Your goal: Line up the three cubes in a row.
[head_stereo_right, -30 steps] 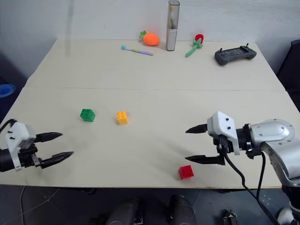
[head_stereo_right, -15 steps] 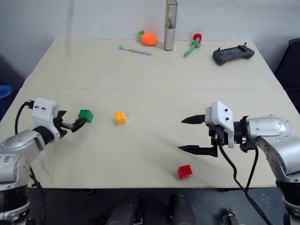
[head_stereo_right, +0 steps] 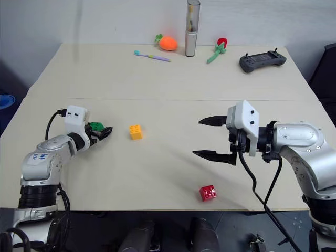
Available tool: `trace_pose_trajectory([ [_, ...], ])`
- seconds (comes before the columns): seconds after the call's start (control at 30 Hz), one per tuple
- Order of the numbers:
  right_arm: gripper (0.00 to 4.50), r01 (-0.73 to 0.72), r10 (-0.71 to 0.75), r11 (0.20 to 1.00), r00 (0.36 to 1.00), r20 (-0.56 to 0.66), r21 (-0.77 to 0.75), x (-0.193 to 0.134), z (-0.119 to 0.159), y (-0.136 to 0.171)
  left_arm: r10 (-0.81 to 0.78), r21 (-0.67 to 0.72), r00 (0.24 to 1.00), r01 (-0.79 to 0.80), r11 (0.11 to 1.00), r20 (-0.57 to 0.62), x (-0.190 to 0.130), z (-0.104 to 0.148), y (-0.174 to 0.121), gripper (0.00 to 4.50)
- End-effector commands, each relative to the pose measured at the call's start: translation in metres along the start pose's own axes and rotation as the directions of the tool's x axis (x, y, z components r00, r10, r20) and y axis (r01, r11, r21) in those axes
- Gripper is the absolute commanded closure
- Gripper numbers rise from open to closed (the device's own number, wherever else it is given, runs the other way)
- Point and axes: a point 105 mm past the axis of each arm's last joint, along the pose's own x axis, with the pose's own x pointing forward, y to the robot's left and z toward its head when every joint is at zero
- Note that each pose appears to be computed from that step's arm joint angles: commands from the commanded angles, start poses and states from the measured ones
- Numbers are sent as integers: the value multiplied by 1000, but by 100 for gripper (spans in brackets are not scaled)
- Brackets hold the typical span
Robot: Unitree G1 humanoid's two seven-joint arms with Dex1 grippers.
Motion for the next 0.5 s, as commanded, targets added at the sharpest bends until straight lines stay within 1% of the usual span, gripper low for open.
trace_pose_trajectory([
  [0.03, 0, 2, -1, 999, 1000, 27, -39, 1, 9, 1, 12, 27, 999, -13, 1000, 35, -3, 13, 3, 176],
  [0.17, 0, 5, -4, 999, 1000, 22, -41, 1, 8, 0, 33, 22, 999, -34, 999, 23, -8, 11, 12, 296],
  [0.3, 0, 4, -4, 999, 1000, 8, -43, -1, 4, -1, 12, 22, 999, -13, 1000, 38, -15, 16, 20, 296],
  [0.33, 0, -1, 1, 999, 1000, 2, -41, -2, 3, 0, -48, 32, 997, 46, 998, 57, -18, 20, 15, 296],
  [0.4, 0, -18, 18, 999, 1000, -9, -33, -4, 0, 2, -244, 112, 966, 234, 966, 83, -30, 27, -8, 296],
  [0.47, 0, -46, 45, 998, 999, -24, -34, -6, -4, 6, -445, 264, 894, 420, 869, 43, -47, 27, -34, 296],
  [0.5, 0, -62, 61, 998, 997, -36, -29, -8, -7, 8, -542, 342, 840, 508, 790, 6, -59, 25, -49, 296],
])
